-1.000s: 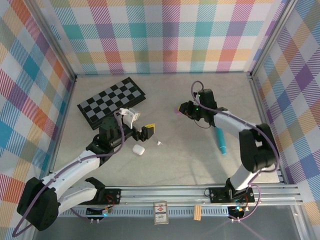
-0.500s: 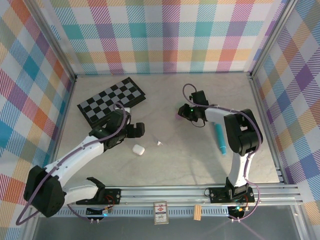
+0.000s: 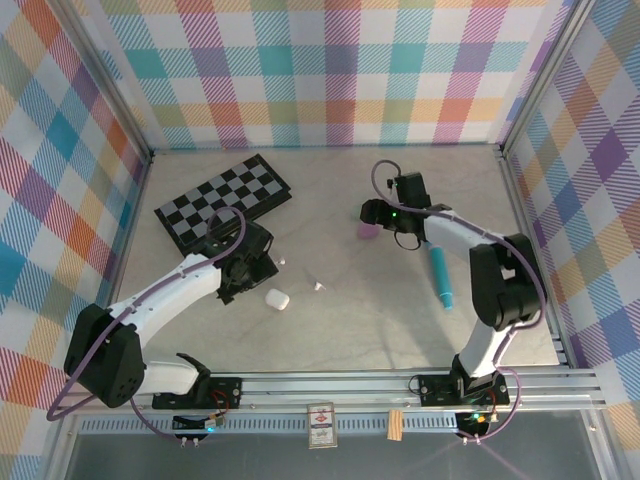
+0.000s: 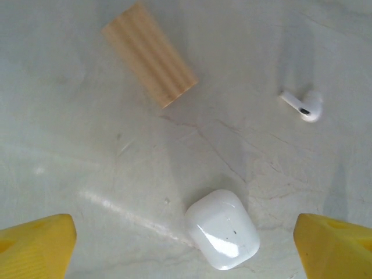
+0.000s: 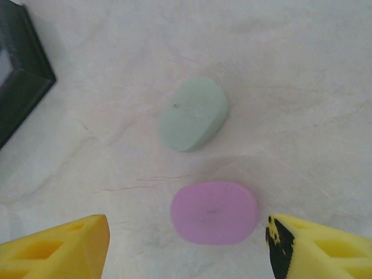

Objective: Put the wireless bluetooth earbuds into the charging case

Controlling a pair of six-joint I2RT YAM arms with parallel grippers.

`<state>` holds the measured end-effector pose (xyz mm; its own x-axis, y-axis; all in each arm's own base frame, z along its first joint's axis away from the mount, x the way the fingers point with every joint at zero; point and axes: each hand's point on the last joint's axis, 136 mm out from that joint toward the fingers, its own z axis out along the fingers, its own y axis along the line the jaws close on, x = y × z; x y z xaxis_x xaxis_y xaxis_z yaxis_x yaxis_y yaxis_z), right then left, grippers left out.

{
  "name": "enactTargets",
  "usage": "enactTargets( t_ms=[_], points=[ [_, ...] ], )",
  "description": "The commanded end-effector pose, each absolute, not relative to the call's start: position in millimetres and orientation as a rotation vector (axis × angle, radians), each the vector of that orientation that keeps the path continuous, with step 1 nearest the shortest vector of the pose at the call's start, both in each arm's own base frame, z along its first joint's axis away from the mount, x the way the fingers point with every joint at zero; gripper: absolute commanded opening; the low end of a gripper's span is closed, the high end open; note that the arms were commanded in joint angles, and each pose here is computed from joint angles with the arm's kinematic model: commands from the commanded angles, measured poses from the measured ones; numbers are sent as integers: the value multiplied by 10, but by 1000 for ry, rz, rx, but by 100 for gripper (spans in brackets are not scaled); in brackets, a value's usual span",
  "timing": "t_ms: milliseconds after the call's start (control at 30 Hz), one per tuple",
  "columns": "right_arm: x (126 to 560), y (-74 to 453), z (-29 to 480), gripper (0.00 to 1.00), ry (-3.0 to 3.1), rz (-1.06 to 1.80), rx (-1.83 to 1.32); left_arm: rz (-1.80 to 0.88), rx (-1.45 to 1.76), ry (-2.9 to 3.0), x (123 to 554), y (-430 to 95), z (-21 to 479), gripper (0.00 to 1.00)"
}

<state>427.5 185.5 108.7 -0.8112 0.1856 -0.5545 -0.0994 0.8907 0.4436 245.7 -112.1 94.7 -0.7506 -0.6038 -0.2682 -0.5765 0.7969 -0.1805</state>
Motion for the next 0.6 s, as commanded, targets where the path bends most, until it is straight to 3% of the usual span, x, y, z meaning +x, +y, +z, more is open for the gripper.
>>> enactTargets(
  t_ms=[0,367,567],
  points=[
    [4140,1821,1114,72,2444,611,21,-129,-1321,2643,2231,-1173,856,99],
    [3842,1826,1430,72,2400,648,-25,-61,-1479,2852,2364,-1695,429,99],
    [3740,1735,1421,72,2410,600,-26,-63,-1578,2847,2334,-1762,199,92]
  ],
)
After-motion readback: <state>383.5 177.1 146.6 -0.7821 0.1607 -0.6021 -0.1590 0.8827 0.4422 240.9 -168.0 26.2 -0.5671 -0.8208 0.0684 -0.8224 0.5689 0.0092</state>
